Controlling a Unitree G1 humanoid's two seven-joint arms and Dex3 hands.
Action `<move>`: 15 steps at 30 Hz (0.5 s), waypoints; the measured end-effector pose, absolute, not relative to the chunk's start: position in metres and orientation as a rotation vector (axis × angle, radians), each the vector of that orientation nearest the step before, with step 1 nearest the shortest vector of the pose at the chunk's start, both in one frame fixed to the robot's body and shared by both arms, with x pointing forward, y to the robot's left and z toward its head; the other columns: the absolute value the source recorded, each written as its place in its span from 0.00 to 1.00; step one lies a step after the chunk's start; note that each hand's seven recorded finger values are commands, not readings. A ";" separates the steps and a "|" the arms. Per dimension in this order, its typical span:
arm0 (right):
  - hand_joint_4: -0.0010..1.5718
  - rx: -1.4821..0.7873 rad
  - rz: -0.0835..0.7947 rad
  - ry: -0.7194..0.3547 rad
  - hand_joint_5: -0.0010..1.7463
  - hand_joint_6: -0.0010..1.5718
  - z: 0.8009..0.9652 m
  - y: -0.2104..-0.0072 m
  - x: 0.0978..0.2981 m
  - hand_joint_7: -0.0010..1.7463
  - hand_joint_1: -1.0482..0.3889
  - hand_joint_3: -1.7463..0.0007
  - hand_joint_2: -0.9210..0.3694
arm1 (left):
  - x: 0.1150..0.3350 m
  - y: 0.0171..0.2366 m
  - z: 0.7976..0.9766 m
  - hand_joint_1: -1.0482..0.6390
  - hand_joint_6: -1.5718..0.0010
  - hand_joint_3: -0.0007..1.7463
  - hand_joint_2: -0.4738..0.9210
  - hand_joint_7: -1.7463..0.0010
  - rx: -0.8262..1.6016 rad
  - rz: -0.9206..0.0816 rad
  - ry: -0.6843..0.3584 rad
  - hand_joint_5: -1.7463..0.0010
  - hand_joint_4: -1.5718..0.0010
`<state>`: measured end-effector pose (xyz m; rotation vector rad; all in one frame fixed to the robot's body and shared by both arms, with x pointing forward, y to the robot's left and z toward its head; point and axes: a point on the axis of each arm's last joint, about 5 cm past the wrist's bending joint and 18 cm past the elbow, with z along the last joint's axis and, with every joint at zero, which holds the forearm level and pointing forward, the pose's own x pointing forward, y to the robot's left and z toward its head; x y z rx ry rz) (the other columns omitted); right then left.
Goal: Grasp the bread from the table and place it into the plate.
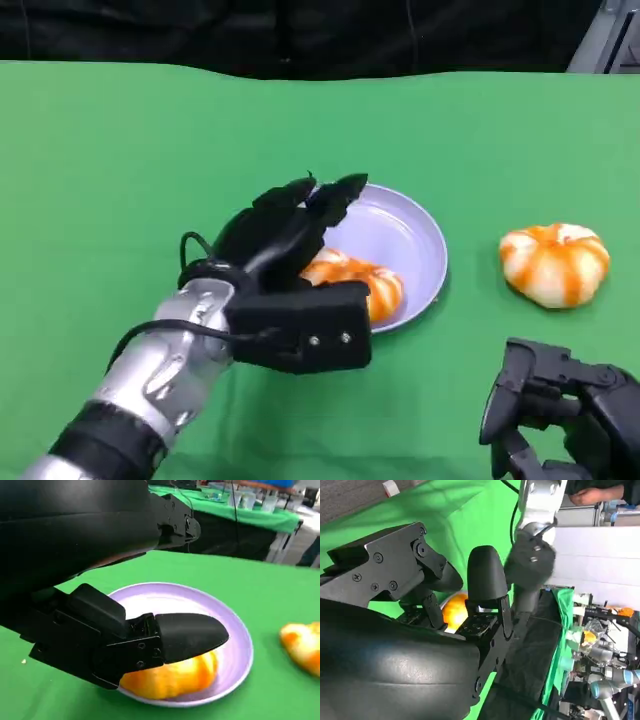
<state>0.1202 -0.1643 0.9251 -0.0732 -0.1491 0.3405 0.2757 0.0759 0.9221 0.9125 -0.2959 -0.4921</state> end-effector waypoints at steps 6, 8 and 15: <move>0.49 -0.065 0.344 -0.156 1.00 0.46 0.925 -0.162 0.121 0.86 0.70 0.40 0.21 | 0.267 0.095 0.931 0.62 0.48 0.27 0.97 0.92 0.619 -0.432 -0.271 0.89 0.47; 0.49 -0.064 0.346 -0.157 1.00 0.46 0.925 -0.162 0.122 0.86 0.70 0.40 0.21 | 0.259 0.111 0.935 0.67 0.34 0.42 0.89 0.94 0.451 -0.449 -0.259 0.87 0.29; 0.48 -0.074 0.346 -0.159 1.00 0.46 0.924 -0.161 0.126 0.86 0.71 0.41 0.21 | 0.220 0.168 0.942 0.67 0.37 0.70 0.74 0.33 0.090 -0.510 -0.164 0.09 0.39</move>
